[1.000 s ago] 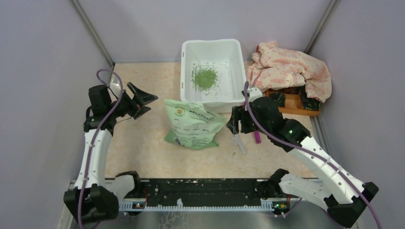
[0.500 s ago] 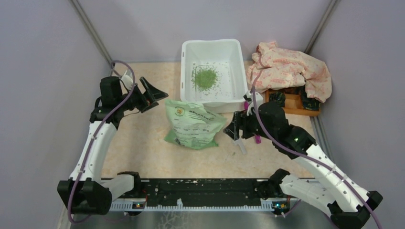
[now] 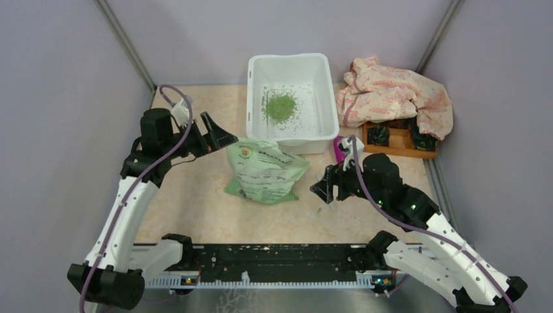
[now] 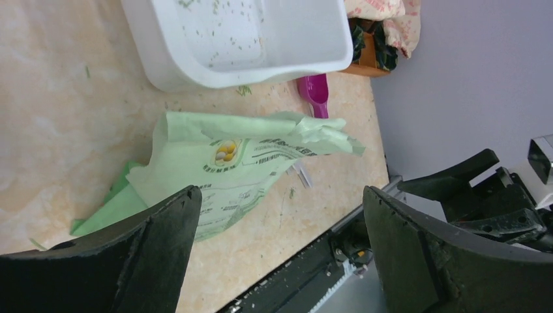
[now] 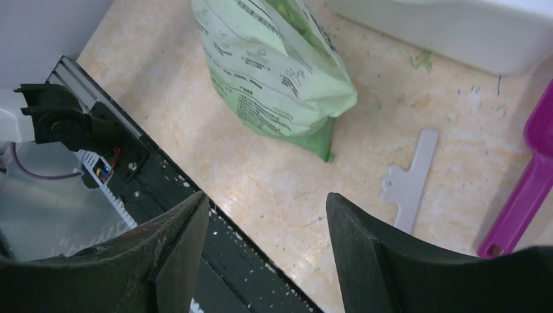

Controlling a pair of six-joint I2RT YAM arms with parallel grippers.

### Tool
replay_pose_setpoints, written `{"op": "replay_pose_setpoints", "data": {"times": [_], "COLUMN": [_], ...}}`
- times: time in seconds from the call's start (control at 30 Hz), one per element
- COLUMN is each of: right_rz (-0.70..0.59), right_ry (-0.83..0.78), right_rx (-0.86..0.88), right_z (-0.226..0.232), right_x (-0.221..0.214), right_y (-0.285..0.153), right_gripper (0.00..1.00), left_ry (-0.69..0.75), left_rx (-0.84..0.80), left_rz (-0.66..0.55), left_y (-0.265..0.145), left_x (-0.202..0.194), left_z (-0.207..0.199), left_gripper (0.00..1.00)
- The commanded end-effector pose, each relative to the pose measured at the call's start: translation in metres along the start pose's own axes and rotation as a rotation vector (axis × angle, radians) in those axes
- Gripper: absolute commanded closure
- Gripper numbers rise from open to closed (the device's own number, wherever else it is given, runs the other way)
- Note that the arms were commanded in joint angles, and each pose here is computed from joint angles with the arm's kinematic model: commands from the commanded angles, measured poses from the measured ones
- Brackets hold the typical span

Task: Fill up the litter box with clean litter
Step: Close the cat litter bag at the center of the board.

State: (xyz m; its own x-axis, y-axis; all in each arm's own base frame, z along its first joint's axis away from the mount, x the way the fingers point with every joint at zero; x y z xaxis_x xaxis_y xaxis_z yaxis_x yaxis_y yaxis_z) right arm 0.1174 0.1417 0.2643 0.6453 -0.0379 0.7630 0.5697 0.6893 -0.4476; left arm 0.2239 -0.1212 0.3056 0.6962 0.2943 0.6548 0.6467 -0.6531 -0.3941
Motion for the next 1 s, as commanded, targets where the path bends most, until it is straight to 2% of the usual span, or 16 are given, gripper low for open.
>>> {"op": "replay_pose_setpoints", "data": {"times": [0.0,0.13,0.3,0.37,0.53,0.73,0.97], "right_rz": [-0.17,-0.223,-0.155,-0.162,-0.152,-0.075,-0.104], "right_ry": [-0.169,-0.246,-0.354,-0.358,-0.368,-0.295,-0.264], "right_rx": [0.121,0.142,0.114,0.114,0.083,0.095,0.065], "right_z": [0.014,0.014,0.01,0.012,0.013,0.014,0.01], "right_x": [0.024,0.033,0.042,0.048,0.057,0.044,0.036], "right_y": [-0.012,-0.001,0.028,0.03,0.03,0.025,0.007], "right_gripper": [0.34,0.34,0.34,0.34,0.32,0.32,0.31], "left_ry": [0.155,0.132,-0.035,-0.064,-0.025,-0.063,-0.096], "left_rx": [0.048,0.13,0.182,0.146,0.17,0.128,0.118], "left_rz": [-0.049,-0.091,0.001,0.004,-0.053,-0.042,-0.05], "left_y": [-0.021,-0.031,-0.024,-0.023,-0.031,-0.019,-0.013], "left_x": [0.02,0.036,0.036,0.036,0.042,0.042,0.053], "left_z": [-0.014,-0.02,-0.02,-0.025,-0.027,-0.025,-0.029], "left_gripper": [0.01,0.01,0.01,0.01,0.01,0.01,0.01]}}
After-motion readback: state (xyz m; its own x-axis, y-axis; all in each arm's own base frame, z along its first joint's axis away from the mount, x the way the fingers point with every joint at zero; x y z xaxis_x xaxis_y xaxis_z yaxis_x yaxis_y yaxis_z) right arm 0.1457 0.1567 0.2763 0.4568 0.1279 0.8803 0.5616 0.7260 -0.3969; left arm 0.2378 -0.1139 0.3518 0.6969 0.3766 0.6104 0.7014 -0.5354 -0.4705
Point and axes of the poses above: each gripper's point midway between its finger pads, its own y axis out along the fingers, its own z axis along the line the jaws close on, x = y × z, the point moved 7 cm from there along -y, back along the fingers, and after that the axes turned 6 degrees about y, right-handed, at the moved point
